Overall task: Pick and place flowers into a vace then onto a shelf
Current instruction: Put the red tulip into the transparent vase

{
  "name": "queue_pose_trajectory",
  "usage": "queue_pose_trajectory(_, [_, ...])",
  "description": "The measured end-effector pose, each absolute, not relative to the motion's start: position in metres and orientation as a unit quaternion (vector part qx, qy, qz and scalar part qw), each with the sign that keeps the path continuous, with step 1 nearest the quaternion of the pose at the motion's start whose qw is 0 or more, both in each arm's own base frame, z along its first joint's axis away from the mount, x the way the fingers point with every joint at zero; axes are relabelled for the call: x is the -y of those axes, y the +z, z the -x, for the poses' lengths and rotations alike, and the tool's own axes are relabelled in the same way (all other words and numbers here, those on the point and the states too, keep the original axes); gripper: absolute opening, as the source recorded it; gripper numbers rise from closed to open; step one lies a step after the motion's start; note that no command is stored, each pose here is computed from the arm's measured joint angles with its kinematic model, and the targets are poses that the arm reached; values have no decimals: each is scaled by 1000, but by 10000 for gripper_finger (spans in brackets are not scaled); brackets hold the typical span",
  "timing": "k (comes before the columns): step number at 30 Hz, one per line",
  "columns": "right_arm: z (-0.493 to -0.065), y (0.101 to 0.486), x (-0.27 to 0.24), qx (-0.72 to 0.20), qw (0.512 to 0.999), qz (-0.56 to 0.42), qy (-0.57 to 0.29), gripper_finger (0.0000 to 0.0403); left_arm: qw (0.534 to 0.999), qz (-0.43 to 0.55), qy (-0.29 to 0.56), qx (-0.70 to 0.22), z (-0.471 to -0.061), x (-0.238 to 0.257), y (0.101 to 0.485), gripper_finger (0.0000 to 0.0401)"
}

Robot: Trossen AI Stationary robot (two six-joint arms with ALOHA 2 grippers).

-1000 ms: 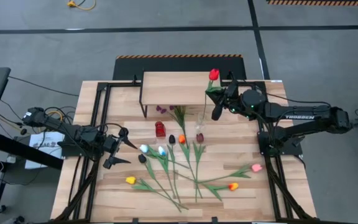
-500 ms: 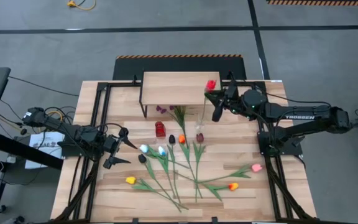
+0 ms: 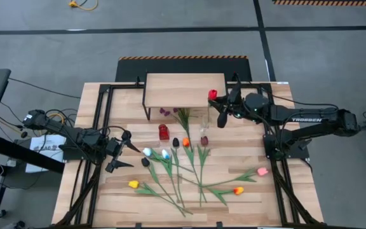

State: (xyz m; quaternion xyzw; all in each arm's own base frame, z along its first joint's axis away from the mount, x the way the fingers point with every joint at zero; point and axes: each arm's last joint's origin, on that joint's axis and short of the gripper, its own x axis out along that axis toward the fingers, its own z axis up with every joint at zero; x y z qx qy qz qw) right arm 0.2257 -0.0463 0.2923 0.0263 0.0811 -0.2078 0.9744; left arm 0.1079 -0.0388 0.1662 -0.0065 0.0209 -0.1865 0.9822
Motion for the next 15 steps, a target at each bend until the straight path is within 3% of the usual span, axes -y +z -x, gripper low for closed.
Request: queue_pose_trajectory(15, [-220, 306, 45, -201, 957, -43, -206, 68, 982, 6, -187, -23, -108, 39, 166, 303])
